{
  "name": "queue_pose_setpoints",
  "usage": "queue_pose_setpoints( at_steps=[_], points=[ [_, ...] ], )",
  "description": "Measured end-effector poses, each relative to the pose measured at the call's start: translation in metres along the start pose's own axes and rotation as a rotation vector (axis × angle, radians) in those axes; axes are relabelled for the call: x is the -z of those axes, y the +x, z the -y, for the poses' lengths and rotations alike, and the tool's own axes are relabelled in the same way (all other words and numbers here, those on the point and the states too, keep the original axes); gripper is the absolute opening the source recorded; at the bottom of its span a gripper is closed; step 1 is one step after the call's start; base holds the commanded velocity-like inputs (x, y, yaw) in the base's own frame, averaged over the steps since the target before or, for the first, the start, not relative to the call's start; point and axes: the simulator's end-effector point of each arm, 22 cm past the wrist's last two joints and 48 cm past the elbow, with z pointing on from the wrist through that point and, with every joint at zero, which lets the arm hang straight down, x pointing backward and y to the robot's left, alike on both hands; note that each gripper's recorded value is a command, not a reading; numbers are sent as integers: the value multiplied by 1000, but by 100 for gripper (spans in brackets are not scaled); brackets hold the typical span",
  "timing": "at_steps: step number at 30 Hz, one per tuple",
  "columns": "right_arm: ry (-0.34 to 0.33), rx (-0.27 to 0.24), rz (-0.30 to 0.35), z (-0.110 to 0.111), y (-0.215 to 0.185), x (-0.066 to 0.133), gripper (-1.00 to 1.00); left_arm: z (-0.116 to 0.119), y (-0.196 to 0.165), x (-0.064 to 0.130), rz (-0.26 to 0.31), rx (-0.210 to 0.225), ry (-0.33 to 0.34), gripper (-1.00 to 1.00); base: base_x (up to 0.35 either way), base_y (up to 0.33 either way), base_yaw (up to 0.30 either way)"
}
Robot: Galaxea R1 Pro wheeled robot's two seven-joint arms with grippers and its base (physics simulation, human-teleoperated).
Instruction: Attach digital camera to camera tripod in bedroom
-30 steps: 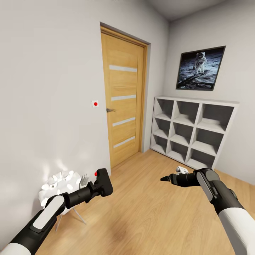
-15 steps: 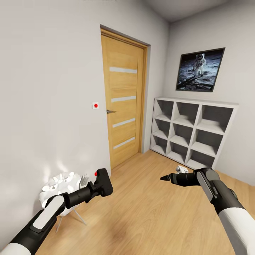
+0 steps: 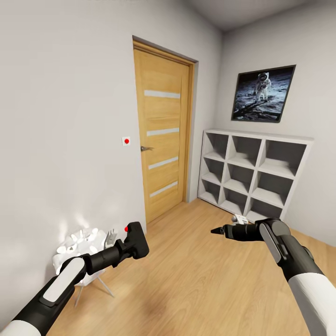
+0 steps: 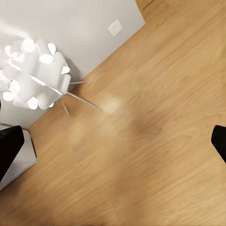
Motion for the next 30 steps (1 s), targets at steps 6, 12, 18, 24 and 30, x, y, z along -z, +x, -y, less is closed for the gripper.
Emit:
queue_pose_setpoints(
  at_steps=[6, 12, 18, 24, 30],
  points=[
    [2, 0, 1, -3, -4, 6, 100, 8, -1, 3, 1, -4, 3, -100, 0, 0, 0],
    [3, 0, 1, -3, -4, 6, 100, 9, -2, 4, -2, -6, 4, -100, 0, 0, 0],
    [3, 0, 1, -3, -4, 6, 100, 14, -9, 7, 12, -4, 15, -100, 0, 0, 0],
    [2, 1, 2, -3, -4, 6, 100, 29, -17, 10, 31, -21, 41, -100, 0, -63, 0],
    [2, 1, 2, -3, -4, 6, 100, 28, -17, 10, 32, -20, 39, -100, 0, -232, 0]
  ],
)
